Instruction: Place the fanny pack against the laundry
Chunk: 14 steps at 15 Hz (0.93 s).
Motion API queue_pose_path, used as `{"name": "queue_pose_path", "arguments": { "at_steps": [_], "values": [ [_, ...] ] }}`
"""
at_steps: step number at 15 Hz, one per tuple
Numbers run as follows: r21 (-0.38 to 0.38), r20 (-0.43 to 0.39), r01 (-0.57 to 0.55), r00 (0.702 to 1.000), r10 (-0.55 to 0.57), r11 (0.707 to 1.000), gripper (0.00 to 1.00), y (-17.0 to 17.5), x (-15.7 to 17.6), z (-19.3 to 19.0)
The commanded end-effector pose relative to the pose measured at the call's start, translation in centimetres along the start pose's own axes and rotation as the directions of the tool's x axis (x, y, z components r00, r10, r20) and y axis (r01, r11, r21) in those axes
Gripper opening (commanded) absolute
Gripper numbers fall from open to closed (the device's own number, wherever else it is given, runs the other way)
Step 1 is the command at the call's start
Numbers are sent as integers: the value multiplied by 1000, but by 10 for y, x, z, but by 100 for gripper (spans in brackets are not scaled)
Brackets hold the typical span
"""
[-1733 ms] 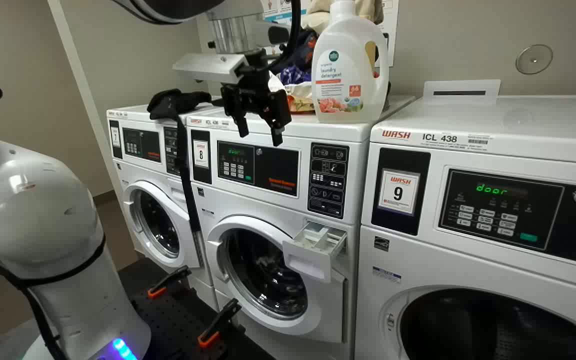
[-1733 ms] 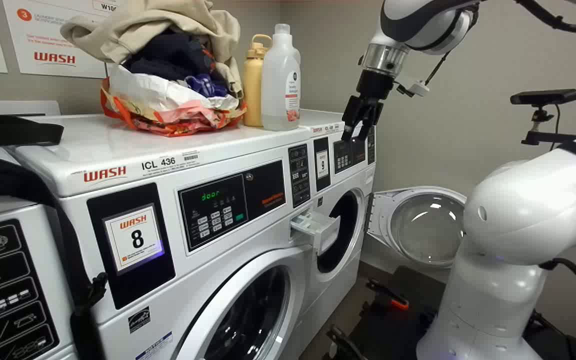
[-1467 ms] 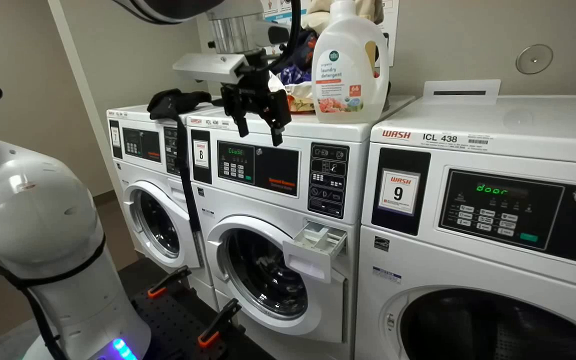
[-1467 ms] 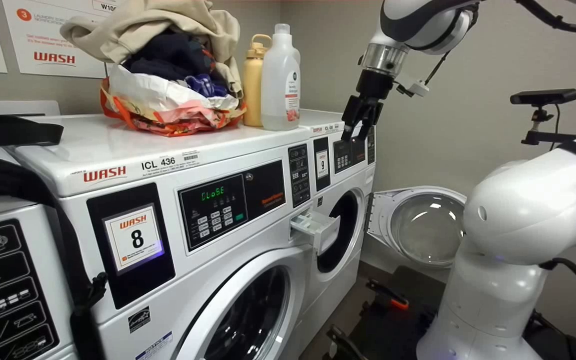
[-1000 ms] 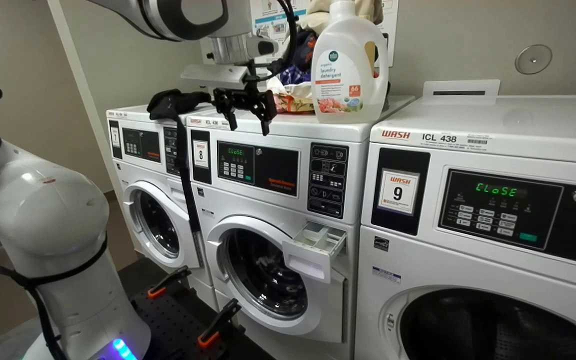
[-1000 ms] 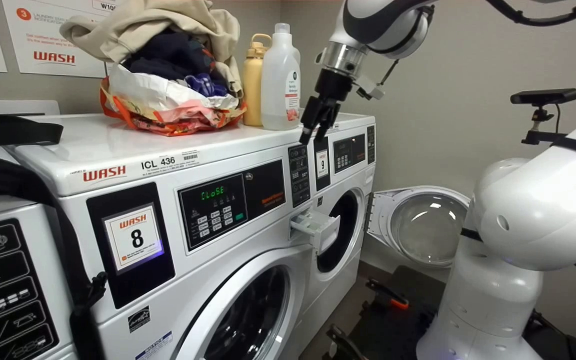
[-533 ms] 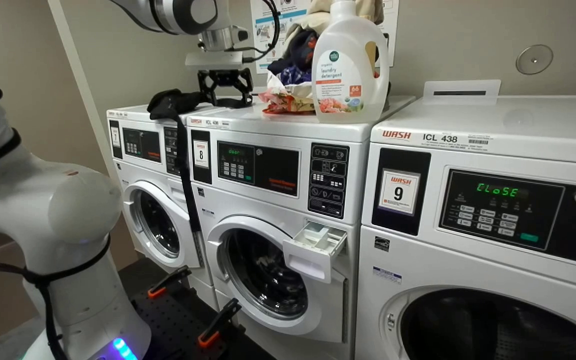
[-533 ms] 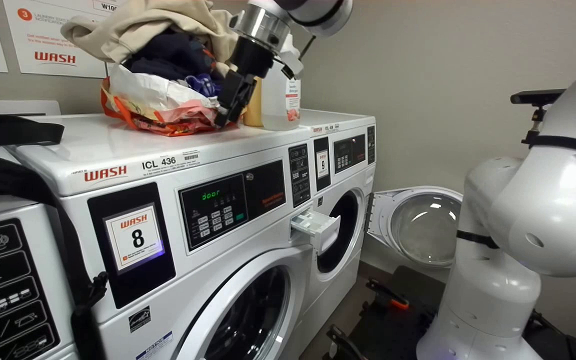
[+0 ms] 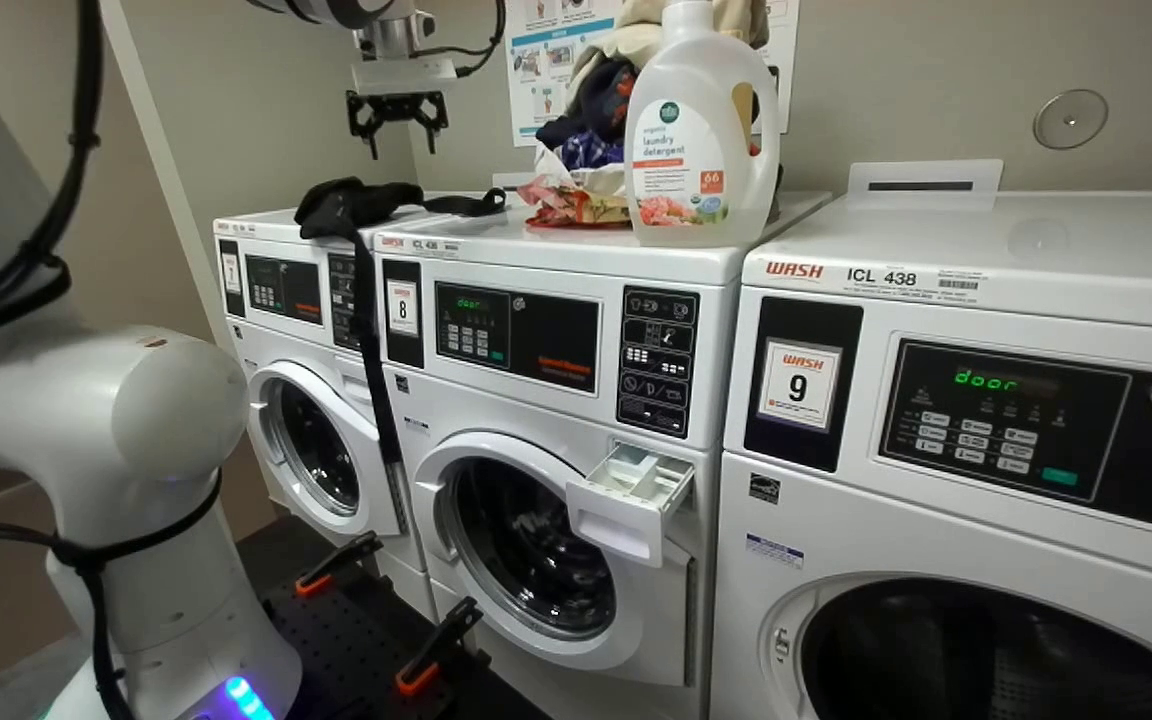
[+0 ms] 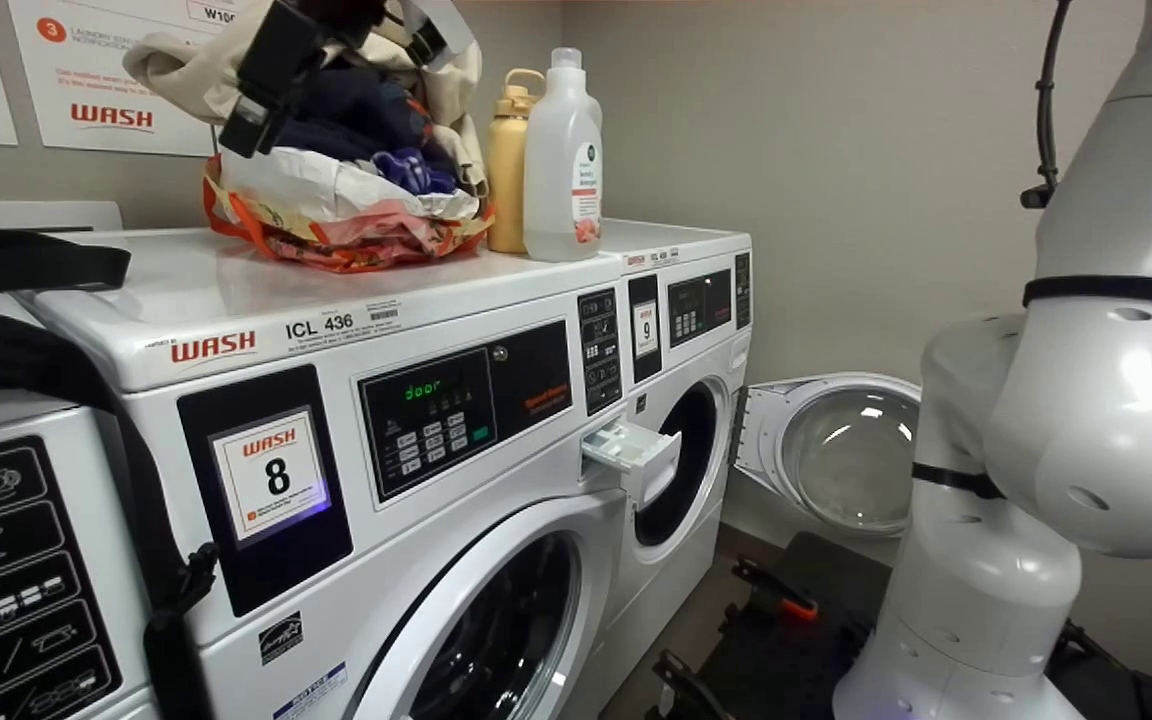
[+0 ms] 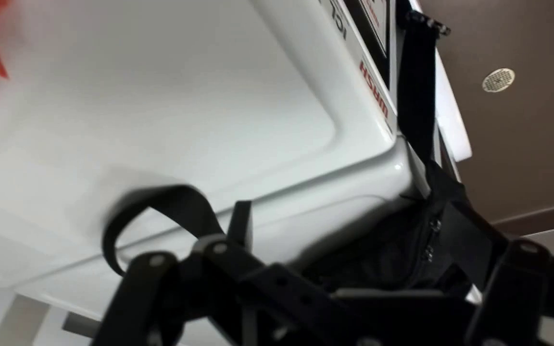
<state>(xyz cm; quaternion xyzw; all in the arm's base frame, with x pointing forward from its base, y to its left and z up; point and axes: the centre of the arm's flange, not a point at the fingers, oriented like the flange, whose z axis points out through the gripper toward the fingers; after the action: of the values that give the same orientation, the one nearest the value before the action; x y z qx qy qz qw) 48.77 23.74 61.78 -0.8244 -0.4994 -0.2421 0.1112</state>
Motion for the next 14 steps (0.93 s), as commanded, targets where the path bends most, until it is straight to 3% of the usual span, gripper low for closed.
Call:
{"name": "queue_pose_path", "arguments": {
  "at_steps": [1, 5, 10, 12, 14],
  "values": [
    [104, -67, 162, 986, -156, 981, 100, -12, 48, 22],
    [212, -187, 329, 938, -293, 920, 100, -45, 77, 68],
    [318, -330, 519, 845, -421, 793, 100, -79, 98, 115],
    [326, -347, 565, 818, -460, 758, 100, -88, 99, 129],
    [309, -341, 589, 801, -491, 746, 100, -91, 97, 141]
  ]
}}
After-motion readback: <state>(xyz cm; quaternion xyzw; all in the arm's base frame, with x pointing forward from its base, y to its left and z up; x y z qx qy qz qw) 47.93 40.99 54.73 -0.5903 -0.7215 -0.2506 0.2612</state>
